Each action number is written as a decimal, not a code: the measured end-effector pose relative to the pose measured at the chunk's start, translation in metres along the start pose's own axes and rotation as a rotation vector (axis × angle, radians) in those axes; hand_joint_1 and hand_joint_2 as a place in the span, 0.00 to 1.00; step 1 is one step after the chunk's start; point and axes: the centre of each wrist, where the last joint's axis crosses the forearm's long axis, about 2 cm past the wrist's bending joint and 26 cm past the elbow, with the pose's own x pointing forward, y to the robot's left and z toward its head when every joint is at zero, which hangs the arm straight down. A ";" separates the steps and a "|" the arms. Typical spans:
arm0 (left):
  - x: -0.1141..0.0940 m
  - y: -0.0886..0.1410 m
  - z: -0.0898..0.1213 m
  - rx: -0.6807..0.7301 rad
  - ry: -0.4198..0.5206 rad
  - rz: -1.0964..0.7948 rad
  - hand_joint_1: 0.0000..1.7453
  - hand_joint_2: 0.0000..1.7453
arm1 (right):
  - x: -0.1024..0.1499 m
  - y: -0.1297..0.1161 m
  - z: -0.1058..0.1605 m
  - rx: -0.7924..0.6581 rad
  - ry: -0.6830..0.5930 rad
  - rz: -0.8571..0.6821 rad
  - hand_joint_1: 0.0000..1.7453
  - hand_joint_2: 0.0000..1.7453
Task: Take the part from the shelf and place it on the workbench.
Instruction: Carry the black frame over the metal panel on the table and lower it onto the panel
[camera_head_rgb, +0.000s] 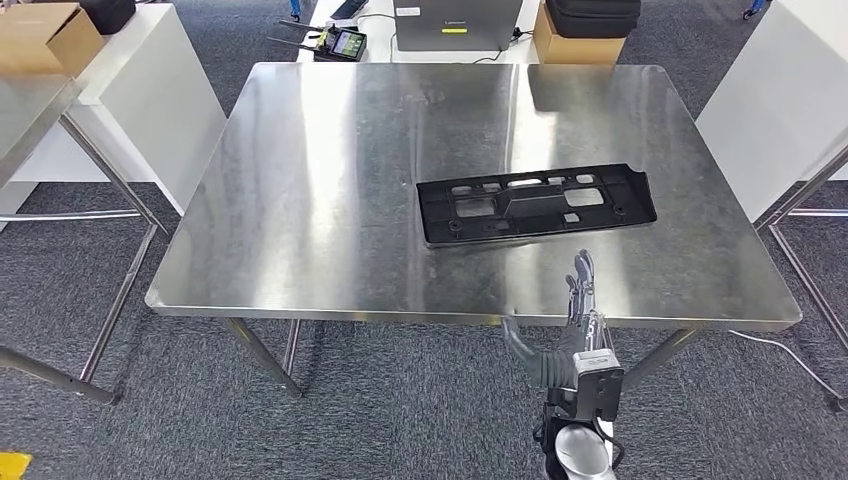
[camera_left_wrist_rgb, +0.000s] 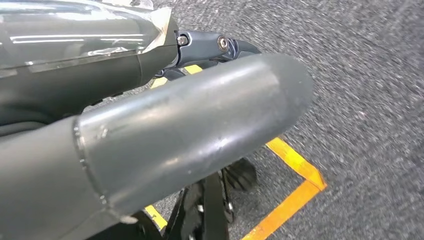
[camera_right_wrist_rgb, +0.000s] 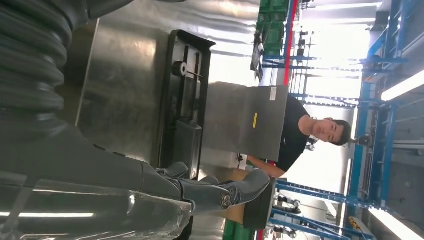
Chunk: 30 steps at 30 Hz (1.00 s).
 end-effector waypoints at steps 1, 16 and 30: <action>0.000 0.000 0.000 -0.002 -0.002 -0.003 0.00 0.00 | 0.000 0.000 0.000 -0.006 0.001 0.005 0.00 1.00; 0.001 -0.004 0.001 -0.021 -0.006 -0.028 0.00 0.00 | -0.001 -0.007 0.017 -0.056 0.065 0.042 0.00 1.00; 0.000 -0.003 0.001 -0.028 -0.010 -0.031 0.00 0.00 | 0.001 -0.007 0.029 -0.064 0.097 0.036 0.00 1.00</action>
